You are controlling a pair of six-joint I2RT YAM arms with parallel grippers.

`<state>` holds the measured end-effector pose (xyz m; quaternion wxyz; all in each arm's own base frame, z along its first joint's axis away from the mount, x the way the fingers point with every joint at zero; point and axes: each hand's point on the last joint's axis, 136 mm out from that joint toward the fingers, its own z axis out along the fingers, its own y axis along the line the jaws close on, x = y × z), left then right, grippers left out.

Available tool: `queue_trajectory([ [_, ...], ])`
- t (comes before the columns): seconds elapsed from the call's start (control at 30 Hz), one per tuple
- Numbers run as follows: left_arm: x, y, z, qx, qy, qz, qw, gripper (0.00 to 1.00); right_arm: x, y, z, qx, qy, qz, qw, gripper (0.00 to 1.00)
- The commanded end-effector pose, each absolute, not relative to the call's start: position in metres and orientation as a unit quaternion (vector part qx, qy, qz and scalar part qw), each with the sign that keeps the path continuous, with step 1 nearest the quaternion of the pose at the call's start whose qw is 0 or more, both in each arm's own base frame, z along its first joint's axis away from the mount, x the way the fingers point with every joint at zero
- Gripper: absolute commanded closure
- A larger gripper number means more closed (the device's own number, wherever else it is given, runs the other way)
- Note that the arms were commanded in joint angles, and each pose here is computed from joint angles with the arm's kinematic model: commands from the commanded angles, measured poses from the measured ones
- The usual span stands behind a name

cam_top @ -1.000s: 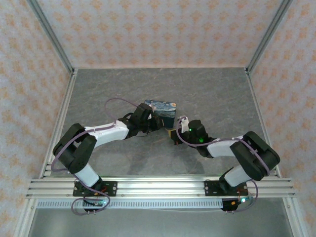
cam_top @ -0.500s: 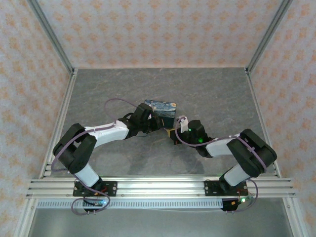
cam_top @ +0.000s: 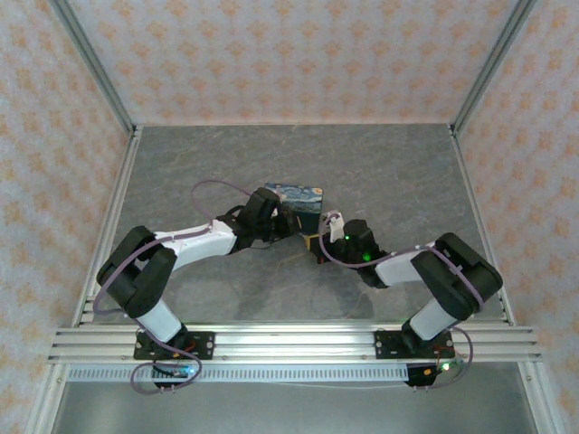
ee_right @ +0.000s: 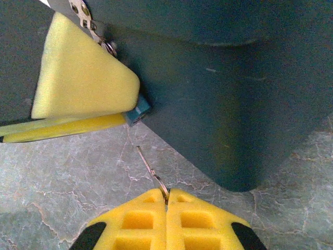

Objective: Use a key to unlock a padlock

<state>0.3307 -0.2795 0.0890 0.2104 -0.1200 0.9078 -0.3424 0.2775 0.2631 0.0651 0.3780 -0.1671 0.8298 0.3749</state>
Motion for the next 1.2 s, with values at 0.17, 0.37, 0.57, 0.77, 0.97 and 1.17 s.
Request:
queue_trajectory([
  [0.17, 0.3410, -0.2859, 0.1129, -0.122, 0.895, -0.366, 0.226, 0.77, 0.2908, 0.2703, 0.0854, -0.163, 0.808, 0.386, 0.414, 1.00],
  [0.37, 0.3409, -0.2865, 0.1134, -0.123, 0.894, -0.366, 0.225, 0.77, 0.2926, 0.2685, 0.0865, -0.156, 0.807, 0.384, 0.420, 1.00],
  [0.57, 0.3406, -0.2868, 0.1143, -0.123, 0.894, -0.367, 0.224, 0.77, 0.2948, 0.2678, 0.0864, -0.152, 0.808, 0.381, 0.423, 1.00],
  [0.77, 0.3404, -0.2871, 0.1144, -0.123, 0.894, -0.368, 0.223, 0.77, 0.2954, 0.2697, 0.0871, -0.154, 0.806, 0.384, 0.422, 1.00],
  [0.97, 0.3402, -0.2883, 0.1138, -0.122, 0.895, -0.368, 0.221, 0.77, 0.2956, 0.2721, 0.0873, -0.157, 0.805, 0.388, 0.420, 1.00],
  [1.17, 0.3402, -0.2885, 0.1139, -0.121, 0.896, -0.367, 0.220, 0.77, 0.2977, 0.2728, 0.0901, -0.154, 0.803, 0.390, 0.424, 1.00],
])
